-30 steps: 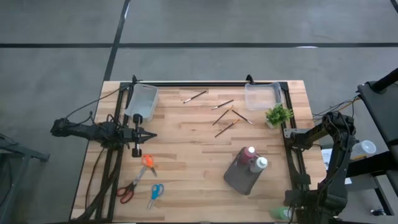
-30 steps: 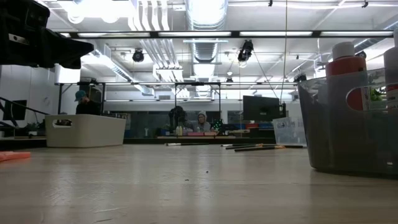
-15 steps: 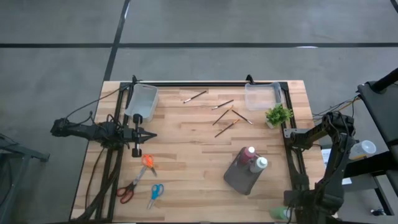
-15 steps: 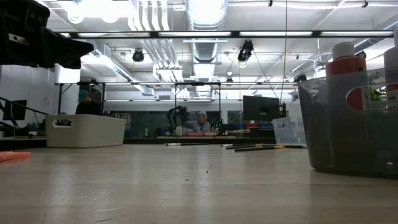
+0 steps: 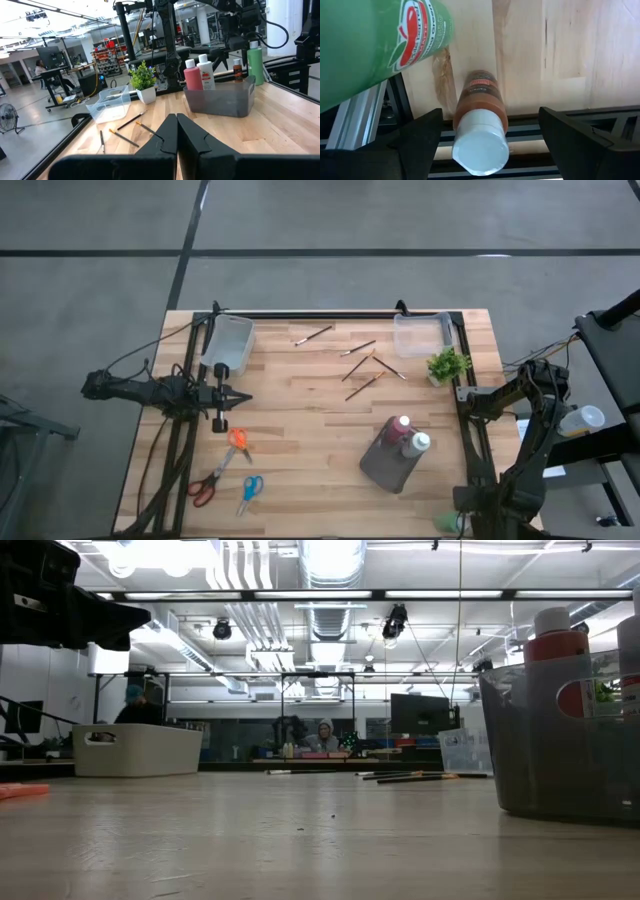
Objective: Pick & Place Paint Supplies
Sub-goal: Put the brown paint bottle into the black bin
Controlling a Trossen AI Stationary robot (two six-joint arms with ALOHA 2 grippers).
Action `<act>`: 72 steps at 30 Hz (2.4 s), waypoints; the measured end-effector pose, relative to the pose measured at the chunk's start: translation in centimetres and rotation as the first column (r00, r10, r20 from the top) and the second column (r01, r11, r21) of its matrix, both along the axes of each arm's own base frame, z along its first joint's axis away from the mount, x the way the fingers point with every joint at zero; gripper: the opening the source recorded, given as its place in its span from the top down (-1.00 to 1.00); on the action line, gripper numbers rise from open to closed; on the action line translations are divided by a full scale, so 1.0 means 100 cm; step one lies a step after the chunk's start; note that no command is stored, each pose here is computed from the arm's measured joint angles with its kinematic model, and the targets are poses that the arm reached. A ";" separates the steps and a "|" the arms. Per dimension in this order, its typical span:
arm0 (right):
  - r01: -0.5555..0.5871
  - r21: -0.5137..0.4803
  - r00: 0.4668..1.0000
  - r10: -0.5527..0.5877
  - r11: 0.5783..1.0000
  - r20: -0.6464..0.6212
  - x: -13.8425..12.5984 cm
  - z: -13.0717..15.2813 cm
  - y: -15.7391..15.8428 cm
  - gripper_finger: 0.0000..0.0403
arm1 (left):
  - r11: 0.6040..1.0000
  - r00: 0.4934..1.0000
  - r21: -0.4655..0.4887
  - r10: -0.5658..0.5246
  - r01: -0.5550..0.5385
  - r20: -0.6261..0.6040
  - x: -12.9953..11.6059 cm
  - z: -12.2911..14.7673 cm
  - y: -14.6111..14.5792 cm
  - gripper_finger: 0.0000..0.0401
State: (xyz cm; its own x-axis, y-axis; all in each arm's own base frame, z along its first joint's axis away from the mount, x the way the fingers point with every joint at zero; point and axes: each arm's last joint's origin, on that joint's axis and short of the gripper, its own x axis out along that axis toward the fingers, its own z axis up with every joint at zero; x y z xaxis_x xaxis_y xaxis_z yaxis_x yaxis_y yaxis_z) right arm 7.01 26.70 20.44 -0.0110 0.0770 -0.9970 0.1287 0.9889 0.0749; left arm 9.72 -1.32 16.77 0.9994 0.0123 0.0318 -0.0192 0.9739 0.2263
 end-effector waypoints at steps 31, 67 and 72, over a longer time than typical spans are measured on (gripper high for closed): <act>-0.046 0.013 0.999 0.046 0.999 -0.012 0.000 0.000 0.001 0.25 | 1.000 1.000 0.000 0.000 0.000 0.000 0.000 0.000 0.000 1.00; -0.050 0.042 0.995 0.046 0.998 0.086 -0.010 0.055 -0.048 0.27 | 1.000 1.000 0.000 0.000 0.000 0.000 0.000 0.000 0.000 1.00; -0.035 0.041 0.987 0.028 0.999 0.158 -0.012 0.068 -0.063 0.27 | 1.000 1.000 0.000 0.000 0.000 0.000 0.000 0.000 0.000 1.00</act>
